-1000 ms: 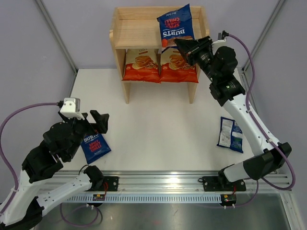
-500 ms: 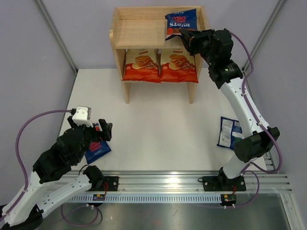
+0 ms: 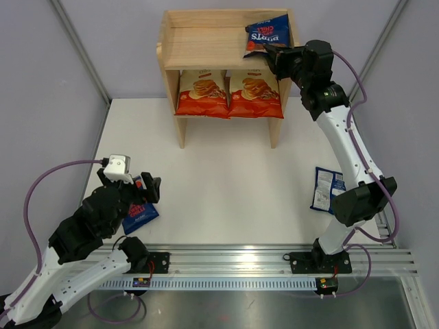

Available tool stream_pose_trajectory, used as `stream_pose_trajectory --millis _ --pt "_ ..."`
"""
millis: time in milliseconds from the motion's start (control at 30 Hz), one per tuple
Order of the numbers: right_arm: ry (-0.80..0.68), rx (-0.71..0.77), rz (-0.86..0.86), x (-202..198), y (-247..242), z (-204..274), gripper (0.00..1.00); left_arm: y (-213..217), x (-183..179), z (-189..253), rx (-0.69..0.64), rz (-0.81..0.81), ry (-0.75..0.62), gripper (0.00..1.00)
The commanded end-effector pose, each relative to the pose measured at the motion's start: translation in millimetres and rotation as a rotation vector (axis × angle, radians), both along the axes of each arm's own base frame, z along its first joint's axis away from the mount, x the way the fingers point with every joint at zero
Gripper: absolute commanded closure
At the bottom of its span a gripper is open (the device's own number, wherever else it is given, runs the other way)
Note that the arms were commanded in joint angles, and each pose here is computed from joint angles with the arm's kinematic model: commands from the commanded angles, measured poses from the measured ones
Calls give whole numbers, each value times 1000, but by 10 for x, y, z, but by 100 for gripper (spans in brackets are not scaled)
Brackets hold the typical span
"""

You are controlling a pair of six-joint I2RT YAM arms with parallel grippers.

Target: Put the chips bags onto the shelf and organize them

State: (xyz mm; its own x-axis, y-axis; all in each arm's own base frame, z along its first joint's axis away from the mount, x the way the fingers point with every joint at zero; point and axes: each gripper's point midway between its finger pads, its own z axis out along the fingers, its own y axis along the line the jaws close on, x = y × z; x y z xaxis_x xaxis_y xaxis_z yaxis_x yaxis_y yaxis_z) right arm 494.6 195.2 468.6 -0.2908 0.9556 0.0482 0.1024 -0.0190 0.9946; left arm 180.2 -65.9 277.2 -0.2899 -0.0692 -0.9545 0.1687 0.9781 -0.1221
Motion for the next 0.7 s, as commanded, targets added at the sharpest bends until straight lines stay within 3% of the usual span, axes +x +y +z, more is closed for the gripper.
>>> stream_pose_trajectory --millis 0,33,100,133,167,367,567,600,667 --pt "-54 -13 -40 -6 -137 296 77 10 34 100 -43 22 -42 1" --pt "-56 -17 -32 -26 -129 321 69 21 31 101 -44 25 -45 1" --pt "-47 -43 -23 -64 -120 280 62 26 32 108 -45 28 -45 1" --pt "-49 -51 -24 -100 -139 300 51 23 31 118 -47 26 -47 1" --pt "-44 -61 -21 -107 -138 278 45 30 28 139 -50 28 -51 1" --pt "-25 -115 -12 -176 -153 203 27 58 22 167 -48 36 -55 1" --pt "-42 -115 36 -280 -94 254 22 61 34 161 -39 40 -57 1" --pt "-47 -119 38 -296 -96 267 6 49 39 157 -39 38 -54 1" --pt "-56 -124 45 -345 -100 301 1 42 45 153 -37 37 -53 1"
